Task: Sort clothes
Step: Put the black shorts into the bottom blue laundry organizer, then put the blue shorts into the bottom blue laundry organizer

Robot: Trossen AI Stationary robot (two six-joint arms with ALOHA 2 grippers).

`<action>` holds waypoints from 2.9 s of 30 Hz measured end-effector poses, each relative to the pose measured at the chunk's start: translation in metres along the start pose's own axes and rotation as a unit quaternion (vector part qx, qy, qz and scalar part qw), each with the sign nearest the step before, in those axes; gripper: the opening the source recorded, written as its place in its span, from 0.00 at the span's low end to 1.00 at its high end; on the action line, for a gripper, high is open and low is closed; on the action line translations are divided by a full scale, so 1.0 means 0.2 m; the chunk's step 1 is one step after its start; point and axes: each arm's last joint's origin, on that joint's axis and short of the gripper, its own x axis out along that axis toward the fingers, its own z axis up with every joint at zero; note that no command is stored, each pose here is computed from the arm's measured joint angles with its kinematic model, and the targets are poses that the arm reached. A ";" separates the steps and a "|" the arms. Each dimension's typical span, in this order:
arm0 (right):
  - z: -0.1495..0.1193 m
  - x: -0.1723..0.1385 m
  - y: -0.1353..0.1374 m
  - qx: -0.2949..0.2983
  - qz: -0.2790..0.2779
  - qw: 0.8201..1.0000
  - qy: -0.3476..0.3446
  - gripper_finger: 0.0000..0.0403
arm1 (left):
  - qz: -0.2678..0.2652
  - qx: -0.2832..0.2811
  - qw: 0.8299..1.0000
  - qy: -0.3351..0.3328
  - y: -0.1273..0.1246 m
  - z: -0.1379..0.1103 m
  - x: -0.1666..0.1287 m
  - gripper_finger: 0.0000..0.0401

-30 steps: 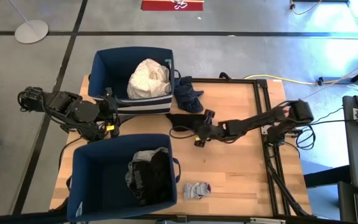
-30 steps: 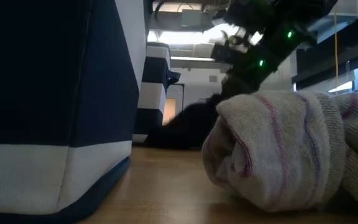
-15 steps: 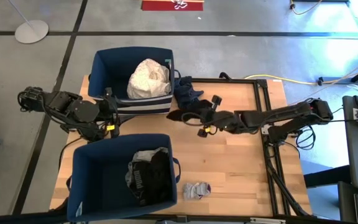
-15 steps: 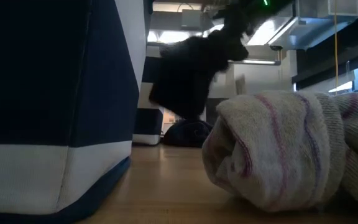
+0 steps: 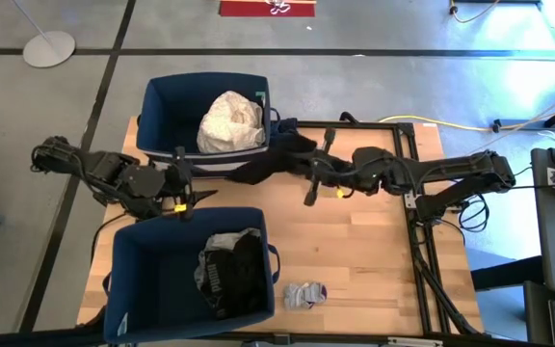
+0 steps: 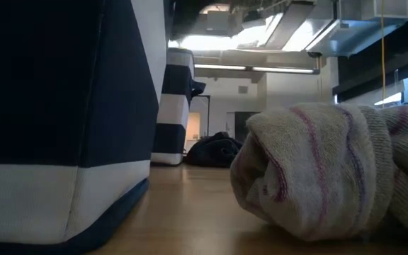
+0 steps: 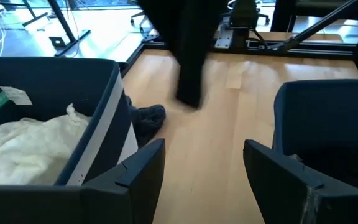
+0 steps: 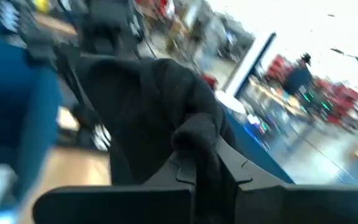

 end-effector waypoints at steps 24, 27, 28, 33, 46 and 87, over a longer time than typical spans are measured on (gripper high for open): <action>-0.03 0.31 0.26 0.010 0.241 0.950 -0.200 0.05 | 0.037 -0.014 0.998 -0.052 0.09 0.01 -0.08 0.52; -0.07 0.38 0.32 0.005 0.273 0.946 -0.172 0.06 | 0.040 -0.015 0.998 -0.051 0.09 0.01 -0.08 0.52; -0.08 0.40 0.35 0.005 0.285 0.944 -0.167 0.06 | 0.041 -0.015 0.998 -0.051 0.09 0.01 -0.08 0.52; -0.13 0.48 0.46 -0.002 0.319 0.940 -0.124 0.06 | 0.041 -0.011 0.998 -0.051 0.09 0.01 -0.08 0.52; -0.23 0.53 0.53 0.056 0.348 0.935 -0.042 0.28 | 0.042 -0.004 0.998 -0.046 0.09 0.01 -0.08 0.52; -0.92 0.02 0.07 0.068 -0.060 0.924 0.371 0.62 | 0.041 -0.025 0.998 -0.045 0.09 0.01 -0.08 0.52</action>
